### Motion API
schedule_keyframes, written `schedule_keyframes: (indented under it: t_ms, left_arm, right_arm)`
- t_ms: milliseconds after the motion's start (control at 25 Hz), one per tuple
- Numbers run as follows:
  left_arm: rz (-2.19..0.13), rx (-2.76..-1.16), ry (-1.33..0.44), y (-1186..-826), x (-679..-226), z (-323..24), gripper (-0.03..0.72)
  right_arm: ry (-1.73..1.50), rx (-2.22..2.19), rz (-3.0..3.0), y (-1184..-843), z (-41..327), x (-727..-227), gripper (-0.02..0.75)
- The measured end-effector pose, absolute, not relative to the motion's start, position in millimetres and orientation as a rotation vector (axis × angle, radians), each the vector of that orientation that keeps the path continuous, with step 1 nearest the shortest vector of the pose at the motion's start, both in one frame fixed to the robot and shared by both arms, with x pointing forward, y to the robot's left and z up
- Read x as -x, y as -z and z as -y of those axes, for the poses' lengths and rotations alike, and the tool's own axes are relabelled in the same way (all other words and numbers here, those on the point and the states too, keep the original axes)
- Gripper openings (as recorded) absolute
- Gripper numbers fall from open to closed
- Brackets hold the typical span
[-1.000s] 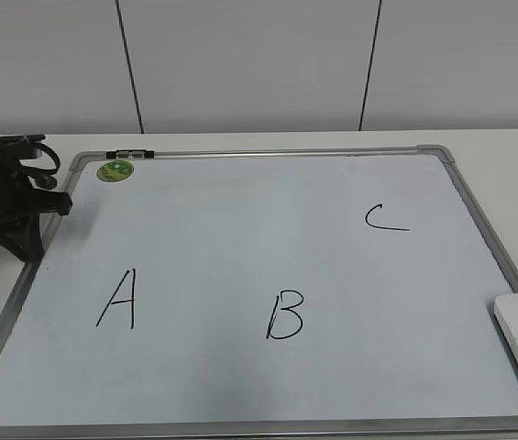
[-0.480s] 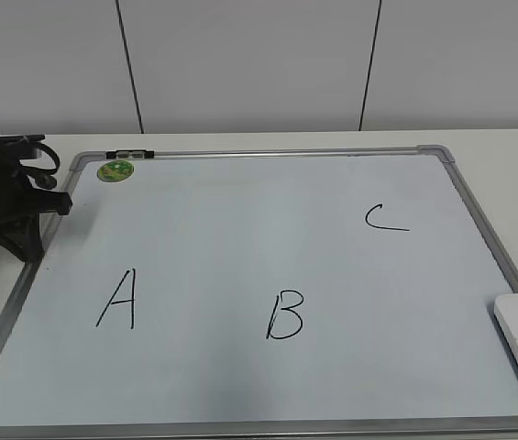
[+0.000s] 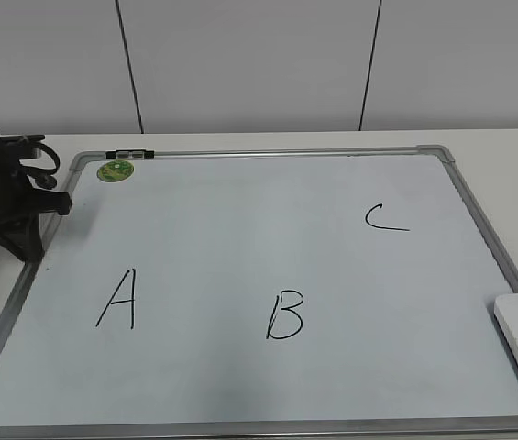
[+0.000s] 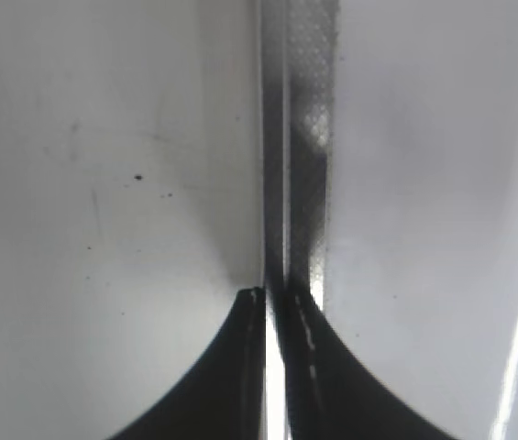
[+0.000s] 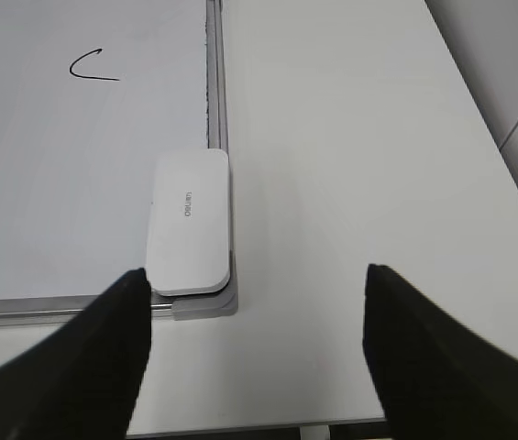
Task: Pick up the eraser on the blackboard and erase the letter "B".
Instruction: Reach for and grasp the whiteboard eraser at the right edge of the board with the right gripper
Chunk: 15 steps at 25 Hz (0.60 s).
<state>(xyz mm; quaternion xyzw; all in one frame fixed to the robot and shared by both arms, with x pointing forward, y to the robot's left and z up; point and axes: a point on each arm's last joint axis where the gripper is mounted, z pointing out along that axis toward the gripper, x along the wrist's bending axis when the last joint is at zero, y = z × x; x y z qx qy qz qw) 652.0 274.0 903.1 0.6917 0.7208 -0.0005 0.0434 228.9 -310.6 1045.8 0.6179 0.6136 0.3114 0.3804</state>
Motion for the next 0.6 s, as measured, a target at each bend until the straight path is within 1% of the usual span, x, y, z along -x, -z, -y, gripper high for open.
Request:
schedule_keyframes:
  t_ms: [320, 600]
  left_arm:
    - [-2.204, -2.115, 0.002, -903, -652, -274, 0.024]
    - [-2.204, -2.115, 0.002, -903, -652, -274, 0.026]
  right_arm:
    - [-0.794, -1.744, -1.749, -1060, 297, -272, 0.535]
    - [-0.685, -1.859, -1.851, -1068, 293, -322, 0.535]
